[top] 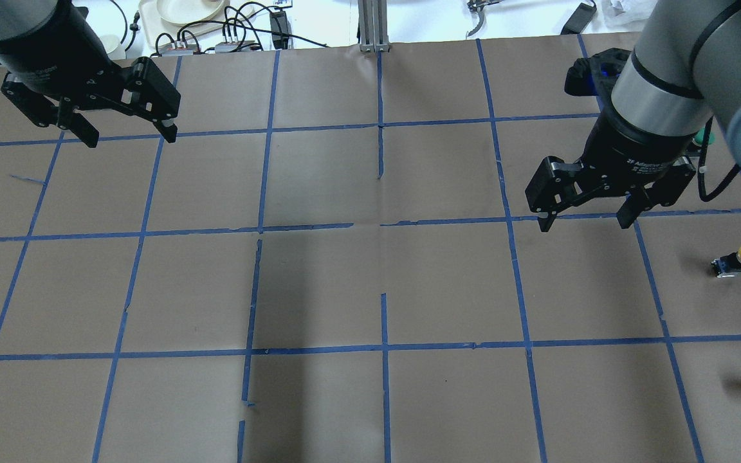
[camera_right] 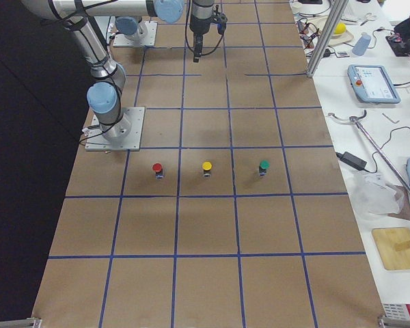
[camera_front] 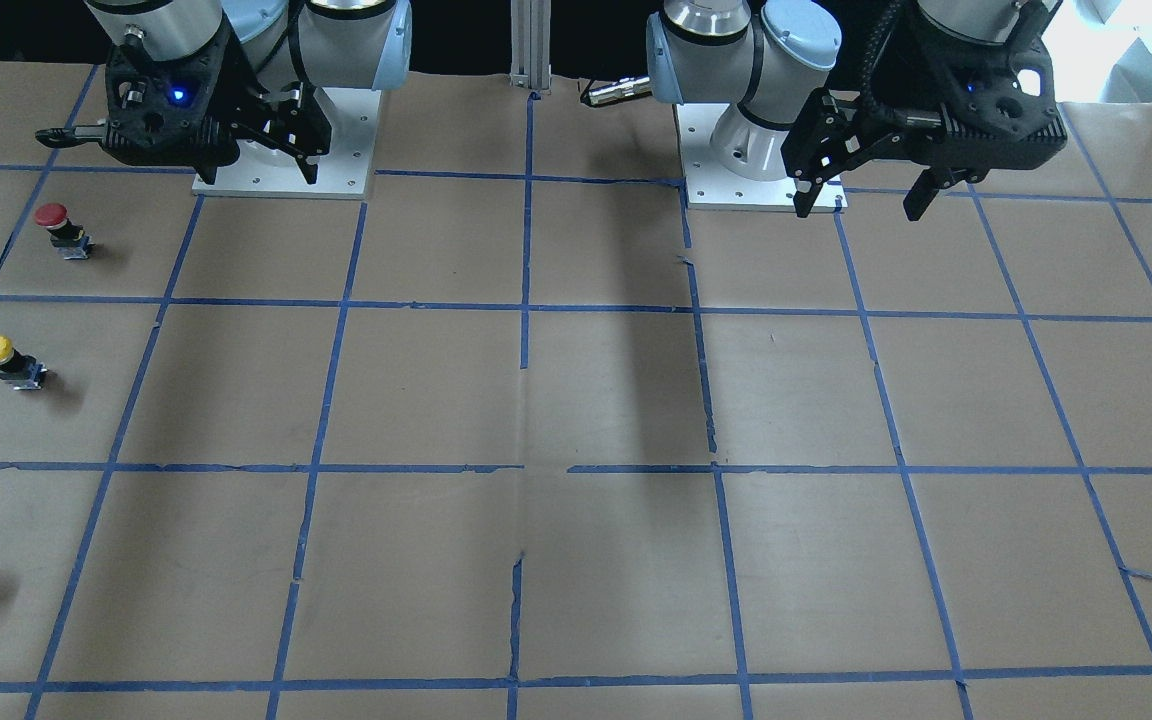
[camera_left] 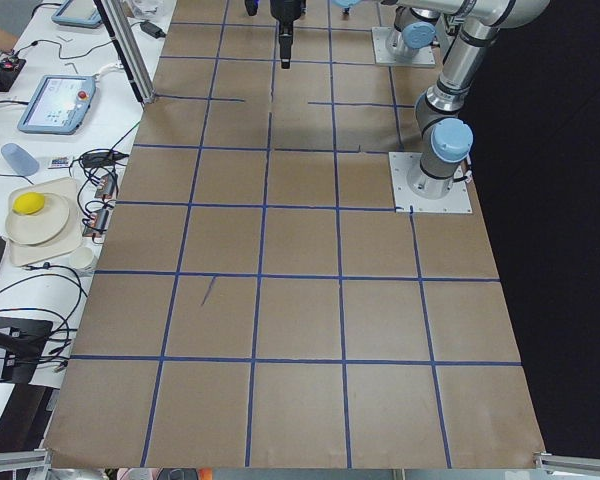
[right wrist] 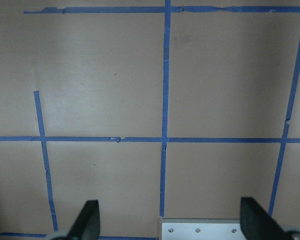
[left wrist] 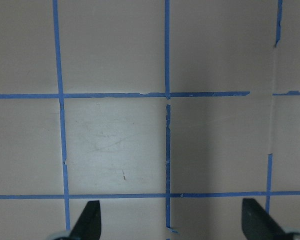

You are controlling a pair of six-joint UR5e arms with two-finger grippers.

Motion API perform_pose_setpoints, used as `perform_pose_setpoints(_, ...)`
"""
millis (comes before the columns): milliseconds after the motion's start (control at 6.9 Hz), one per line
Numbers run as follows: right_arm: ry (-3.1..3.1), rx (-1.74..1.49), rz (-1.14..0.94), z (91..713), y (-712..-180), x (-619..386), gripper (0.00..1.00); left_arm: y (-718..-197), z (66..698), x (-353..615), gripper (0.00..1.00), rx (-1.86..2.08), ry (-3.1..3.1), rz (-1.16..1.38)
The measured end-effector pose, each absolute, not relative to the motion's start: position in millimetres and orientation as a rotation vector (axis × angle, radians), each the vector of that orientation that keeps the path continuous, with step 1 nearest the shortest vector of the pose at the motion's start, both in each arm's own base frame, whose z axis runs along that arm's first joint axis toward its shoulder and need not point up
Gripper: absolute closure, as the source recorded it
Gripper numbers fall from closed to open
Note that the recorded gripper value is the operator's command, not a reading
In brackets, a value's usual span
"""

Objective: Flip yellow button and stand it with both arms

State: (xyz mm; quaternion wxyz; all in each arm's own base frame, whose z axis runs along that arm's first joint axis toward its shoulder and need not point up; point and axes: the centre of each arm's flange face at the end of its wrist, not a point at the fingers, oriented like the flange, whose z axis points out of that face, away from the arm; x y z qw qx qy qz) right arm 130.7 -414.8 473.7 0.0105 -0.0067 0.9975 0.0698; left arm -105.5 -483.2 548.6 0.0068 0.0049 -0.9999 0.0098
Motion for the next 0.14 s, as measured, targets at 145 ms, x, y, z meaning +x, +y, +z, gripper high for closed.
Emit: perform_pose_setpoints(145,3.112,-0.019,0.224,471.9,-414.2,130.8,0.00,-483.5,548.7,-105.6,0.00,0.019,-3.127,0.031)
